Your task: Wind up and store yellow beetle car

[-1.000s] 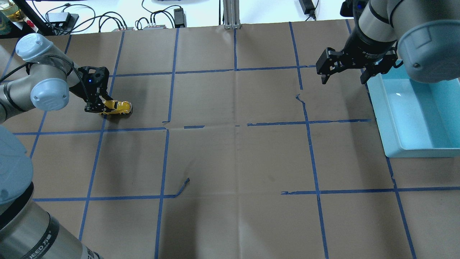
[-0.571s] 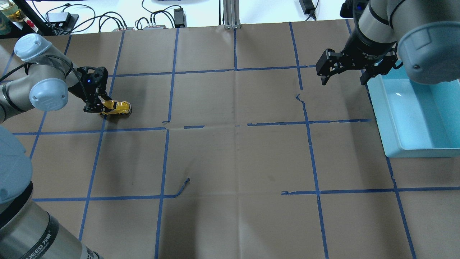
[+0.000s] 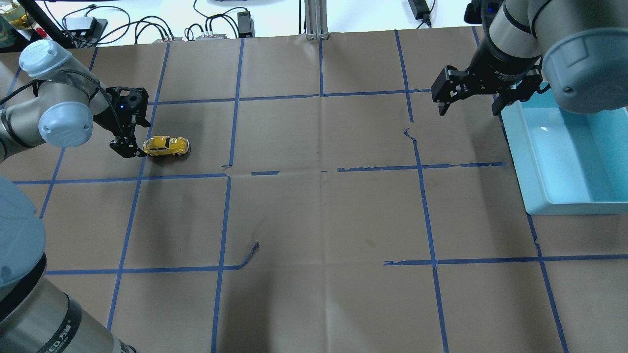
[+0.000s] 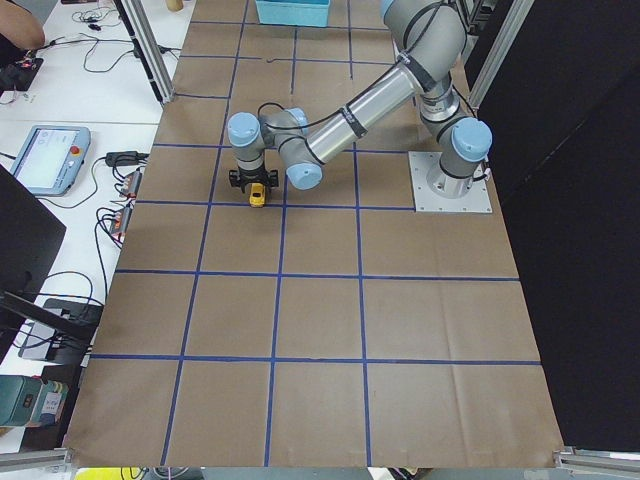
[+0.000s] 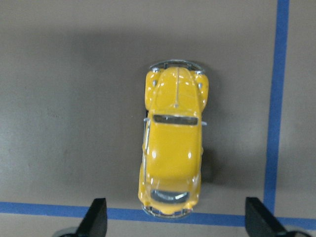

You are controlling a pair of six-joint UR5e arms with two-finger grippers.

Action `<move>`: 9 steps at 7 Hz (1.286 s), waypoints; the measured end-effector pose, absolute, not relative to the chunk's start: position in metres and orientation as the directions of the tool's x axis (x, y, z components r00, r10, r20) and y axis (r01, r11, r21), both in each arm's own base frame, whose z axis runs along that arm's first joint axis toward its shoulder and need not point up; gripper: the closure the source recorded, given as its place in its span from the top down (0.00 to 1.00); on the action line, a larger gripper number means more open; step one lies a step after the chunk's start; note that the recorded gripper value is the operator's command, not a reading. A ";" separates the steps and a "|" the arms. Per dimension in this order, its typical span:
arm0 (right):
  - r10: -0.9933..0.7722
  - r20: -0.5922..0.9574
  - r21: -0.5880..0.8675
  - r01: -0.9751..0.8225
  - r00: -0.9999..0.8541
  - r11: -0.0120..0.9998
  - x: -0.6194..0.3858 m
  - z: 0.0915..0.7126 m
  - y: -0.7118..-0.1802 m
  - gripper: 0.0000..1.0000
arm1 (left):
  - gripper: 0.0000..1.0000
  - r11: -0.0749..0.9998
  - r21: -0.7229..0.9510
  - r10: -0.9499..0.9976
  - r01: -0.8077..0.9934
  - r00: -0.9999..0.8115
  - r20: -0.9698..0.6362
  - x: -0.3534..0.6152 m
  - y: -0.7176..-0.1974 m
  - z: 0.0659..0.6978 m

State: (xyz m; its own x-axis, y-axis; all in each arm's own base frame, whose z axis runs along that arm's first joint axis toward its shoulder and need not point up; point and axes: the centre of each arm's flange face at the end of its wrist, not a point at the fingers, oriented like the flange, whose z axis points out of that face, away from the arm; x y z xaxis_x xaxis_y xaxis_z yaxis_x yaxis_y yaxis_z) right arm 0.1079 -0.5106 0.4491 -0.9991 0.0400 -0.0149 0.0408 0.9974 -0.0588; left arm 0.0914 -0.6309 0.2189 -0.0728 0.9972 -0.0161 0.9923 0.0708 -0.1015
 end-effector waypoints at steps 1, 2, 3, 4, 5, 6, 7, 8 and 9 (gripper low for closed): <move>0.040 -0.016 -0.058 0.041 -0.999 0.997 0.108 0.449 -0.511 1.00 | 1.00 0.127 -0.104 0.992 0.986 -0.127 0.001 0.068 -0.626 0.244; 0.040 -0.016 -0.058 0.041 -0.999 0.997 0.108 0.449 -0.511 1.00 | 1.00 0.208 -0.101 0.978 0.973 -0.207 0.019 0.022 -0.616 0.281; 0.040 -0.016 -0.059 0.041 -0.999 0.997 0.108 0.449 -0.512 1.00 | 1.00 0.310 -0.095 0.951 0.946 -0.308 0.027 -0.026 -0.601 0.319; 0.040 -0.016 -0.062 0.041 -0.999 0.997 0.108 0.451 -0.512 1.00 | 1.00 0.444 -0.093 0.896 0.891 -0.443 0.029 -0.064 -0.581 0.354; 0.040 -0.016 -0.064 0.041 -0.999 0.997 0.108 0.452 -0.511 1.00 | 1.00 0.588 -0.080 0.808 0.805 -0.589 0.017 -0.095 -0.561 0.385; 0.040 -0.016 -0.066 0.041 -0.999 0.997 0.108 0.453 -0.510 1.00 | 1.00 0.718 -0.054 0.694 0.693 -0.720 -0.017 -0.122 -0.537 0.414; 0.040 -0.016 -0.066 0.040 -0.999 0.997 0.108 0.453 -0.510 1.00 | 1.00 0.813 -0.052 0.578 0.580 -0.814 -0.051 -0.140 -0.514 0.441; 0.039 -0.016 -0.065 0.040 -0.999 0.997 0.109 0.452 -0.510 1.00 | 1.00 0.882 -0.065 0.462 0.466 -0.885 -0.061 -0.149 -0.495 0.463; 0.039 -0.017 -0.063 0.040 -0.999 0.997 0.109 0.451 -0.510 1.00 | 1.00 0.934 -0.066 0.347 0.350 -0.936 -0.056 -0.149 -0.485 0.474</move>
